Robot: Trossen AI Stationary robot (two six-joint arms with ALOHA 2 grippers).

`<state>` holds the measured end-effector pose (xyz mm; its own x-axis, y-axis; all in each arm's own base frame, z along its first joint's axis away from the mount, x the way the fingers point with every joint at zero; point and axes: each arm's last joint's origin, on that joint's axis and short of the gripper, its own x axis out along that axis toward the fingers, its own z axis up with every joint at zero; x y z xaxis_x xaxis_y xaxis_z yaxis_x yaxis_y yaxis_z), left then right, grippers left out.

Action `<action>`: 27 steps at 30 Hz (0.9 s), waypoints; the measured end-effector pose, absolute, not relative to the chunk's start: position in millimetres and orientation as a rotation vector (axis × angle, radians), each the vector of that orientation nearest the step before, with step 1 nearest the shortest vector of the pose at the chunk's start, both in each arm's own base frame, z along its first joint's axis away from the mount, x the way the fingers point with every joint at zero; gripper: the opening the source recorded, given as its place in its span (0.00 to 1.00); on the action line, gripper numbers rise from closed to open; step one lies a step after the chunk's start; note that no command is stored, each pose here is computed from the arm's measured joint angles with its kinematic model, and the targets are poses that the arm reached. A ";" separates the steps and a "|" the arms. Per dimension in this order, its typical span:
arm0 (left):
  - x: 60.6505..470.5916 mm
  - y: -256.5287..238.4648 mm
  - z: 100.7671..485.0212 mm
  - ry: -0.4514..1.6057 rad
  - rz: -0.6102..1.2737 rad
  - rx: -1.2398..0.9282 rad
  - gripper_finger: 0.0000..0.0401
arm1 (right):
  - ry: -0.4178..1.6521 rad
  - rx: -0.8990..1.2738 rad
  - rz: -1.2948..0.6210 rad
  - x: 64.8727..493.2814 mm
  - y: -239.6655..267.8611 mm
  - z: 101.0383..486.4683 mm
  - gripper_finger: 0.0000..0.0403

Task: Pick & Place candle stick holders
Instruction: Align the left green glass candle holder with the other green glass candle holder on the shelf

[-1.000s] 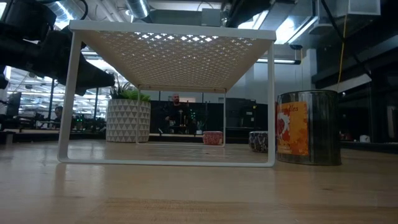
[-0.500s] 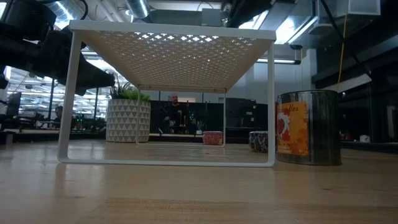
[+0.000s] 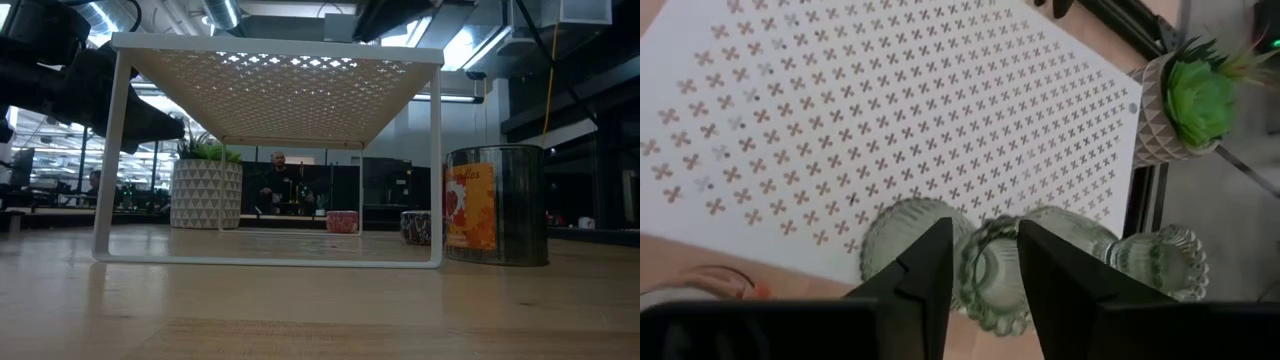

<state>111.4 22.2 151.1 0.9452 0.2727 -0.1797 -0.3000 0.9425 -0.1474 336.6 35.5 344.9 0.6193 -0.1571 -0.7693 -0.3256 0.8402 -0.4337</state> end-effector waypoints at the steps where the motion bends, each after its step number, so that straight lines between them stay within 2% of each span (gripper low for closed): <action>1: 111.4 22.2 151.0 0.158 0.293 -0.174 0.27 | 0.905 -0.584 0.102 337.1 35.5 345.3 0.29; 11: 111.4 22.2 151.1 0.158 0.293 -0.174 0.27 | 0.826 -0.594 0.092 342.4 36.3 350.8 0.28; 15: 111.4 22.2 151.1 0.158 0.293 -0.174 0.27 | 0.776 -0.588 0.134 336.4 43.8 368.7 0.28; 22: 111.4 22.2 151.0 0.158 0.293 -0.174 0.27 | 0.779 -0.477 0.213 294.4 48.0 401.3 0.28; 27: 111.5 22.2 151.2 0.156 0.293 -0.174 0.27 | 0.763 -0.333 0.256 257.7 40.7 396.2 0.27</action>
